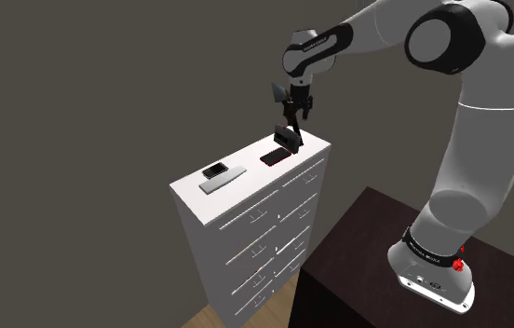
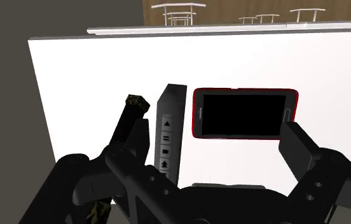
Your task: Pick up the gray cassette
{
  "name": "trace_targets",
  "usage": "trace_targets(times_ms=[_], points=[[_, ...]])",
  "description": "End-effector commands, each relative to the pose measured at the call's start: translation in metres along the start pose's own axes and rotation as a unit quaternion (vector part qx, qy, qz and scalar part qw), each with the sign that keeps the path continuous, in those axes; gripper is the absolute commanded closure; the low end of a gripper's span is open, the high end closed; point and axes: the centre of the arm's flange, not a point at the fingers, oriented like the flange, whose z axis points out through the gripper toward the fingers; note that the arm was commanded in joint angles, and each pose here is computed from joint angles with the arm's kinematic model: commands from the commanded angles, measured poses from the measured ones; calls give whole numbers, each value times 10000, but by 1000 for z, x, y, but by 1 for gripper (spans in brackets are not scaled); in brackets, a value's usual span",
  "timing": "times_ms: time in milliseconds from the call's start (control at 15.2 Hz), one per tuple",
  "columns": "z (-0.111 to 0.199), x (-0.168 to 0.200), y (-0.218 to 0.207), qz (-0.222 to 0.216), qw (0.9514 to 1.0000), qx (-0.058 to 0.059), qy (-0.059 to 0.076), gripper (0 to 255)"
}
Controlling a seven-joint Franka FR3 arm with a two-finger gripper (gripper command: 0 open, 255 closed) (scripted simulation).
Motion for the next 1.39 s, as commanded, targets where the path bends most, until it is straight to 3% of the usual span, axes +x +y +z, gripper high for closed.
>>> trace_targets(times_ms=[0,396,990,1056,1320], points=[[14,19,11,80,10000,38,-41,0],[61,76,45,312,9993,148,-162,0],[101,79,46,312,9993,148,-162,0],[101,80,46,312,9993,148,-162,255],[101,80,47,312,9993,148,-162,255]])
